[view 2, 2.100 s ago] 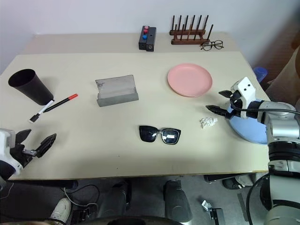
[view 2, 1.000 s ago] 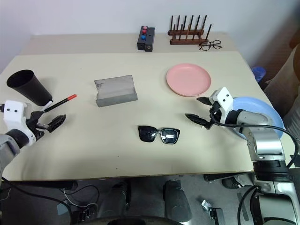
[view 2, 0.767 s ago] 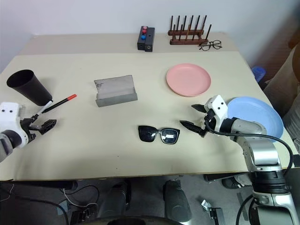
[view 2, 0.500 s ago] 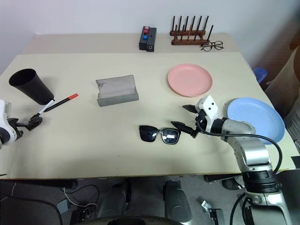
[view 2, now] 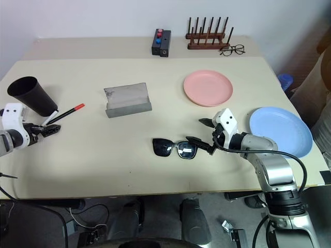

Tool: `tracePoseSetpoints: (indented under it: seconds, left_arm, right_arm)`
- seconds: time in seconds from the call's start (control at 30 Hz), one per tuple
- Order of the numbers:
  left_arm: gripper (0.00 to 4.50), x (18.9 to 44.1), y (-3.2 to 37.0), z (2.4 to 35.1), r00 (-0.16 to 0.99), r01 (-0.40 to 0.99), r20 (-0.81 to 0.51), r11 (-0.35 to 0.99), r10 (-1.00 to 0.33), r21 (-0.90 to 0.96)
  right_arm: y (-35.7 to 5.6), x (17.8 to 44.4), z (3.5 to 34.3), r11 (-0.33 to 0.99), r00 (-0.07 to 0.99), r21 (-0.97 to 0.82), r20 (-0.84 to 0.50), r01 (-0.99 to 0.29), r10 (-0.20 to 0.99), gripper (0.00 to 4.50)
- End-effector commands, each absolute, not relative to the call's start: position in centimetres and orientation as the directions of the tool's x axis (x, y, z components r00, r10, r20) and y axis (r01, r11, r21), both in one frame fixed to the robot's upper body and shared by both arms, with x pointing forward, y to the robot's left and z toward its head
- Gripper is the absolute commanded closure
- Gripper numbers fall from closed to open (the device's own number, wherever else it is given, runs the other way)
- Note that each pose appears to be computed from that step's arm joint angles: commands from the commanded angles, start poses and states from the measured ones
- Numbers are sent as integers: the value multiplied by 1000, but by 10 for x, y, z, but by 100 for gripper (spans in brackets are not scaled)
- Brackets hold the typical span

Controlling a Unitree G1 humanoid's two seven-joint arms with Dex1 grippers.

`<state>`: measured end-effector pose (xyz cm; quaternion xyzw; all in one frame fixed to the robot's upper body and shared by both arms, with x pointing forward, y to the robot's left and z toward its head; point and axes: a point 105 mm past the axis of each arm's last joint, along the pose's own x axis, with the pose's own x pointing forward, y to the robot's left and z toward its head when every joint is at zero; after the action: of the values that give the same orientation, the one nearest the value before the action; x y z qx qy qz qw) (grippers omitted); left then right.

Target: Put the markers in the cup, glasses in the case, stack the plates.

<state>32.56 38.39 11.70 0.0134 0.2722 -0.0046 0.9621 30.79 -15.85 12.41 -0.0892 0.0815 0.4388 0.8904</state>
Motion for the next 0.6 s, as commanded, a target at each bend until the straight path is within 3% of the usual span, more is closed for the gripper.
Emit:
tracePoseSetpoints:
  seconds: [0.03, 0.6]
  left_arm:
    - [4, 325, 389, 126, 847, 32, -532, 999, -4, 42]
    - [4, 315, 361, 115, 813, 149, -562, 988, -152, -51]
  right_arm:
    - [-156, 306, 136, 590, 602, -120, -188, -798, 776, 0]
    - [-153, 311, 135, 584, 598, -131, -195, -801, 777, 0]
